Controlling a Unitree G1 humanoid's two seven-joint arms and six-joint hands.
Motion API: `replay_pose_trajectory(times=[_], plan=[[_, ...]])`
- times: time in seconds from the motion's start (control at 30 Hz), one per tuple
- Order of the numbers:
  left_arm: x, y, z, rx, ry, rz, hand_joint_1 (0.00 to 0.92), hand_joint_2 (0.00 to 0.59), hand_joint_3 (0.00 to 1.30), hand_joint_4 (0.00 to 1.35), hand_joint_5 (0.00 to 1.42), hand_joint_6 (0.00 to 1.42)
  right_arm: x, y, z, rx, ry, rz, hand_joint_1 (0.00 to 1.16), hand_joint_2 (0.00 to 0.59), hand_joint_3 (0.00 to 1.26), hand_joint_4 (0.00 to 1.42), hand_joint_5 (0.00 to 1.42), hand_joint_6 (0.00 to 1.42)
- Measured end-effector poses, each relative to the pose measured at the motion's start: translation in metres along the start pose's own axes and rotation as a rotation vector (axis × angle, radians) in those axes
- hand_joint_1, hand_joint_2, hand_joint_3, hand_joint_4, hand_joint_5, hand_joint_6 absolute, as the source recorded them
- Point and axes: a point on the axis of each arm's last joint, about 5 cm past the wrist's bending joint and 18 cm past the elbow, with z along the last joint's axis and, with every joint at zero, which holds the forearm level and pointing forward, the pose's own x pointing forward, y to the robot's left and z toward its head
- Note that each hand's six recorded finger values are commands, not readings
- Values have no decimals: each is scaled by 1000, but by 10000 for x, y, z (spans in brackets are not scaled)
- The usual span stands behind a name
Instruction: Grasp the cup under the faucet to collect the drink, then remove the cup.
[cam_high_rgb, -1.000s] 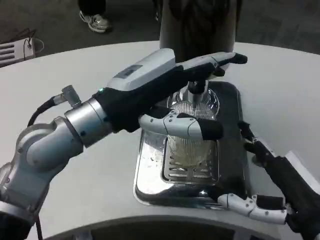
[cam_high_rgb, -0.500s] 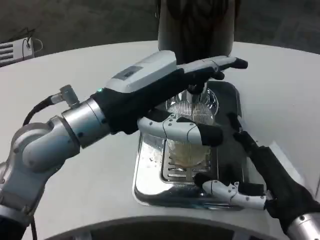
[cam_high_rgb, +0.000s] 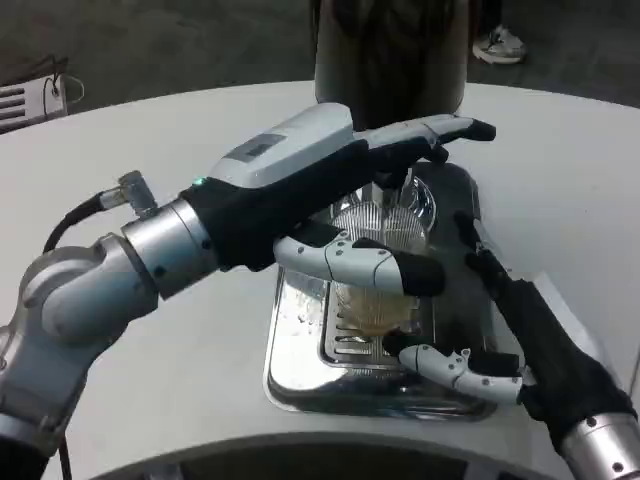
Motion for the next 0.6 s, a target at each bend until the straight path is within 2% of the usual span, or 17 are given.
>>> replay_pose_trajectory(times=[0.4,0.6], plan=[[-47,-9,0,-3,11,19,0,0,128,93,174,227,164,47,-21,0,-11,4,795,215,0,0,28,48],[-49,-3,6,0,14,24,0,0,128,95,173,227,228,67,-10,8,-20,6,794,214,0,0,28,38]])
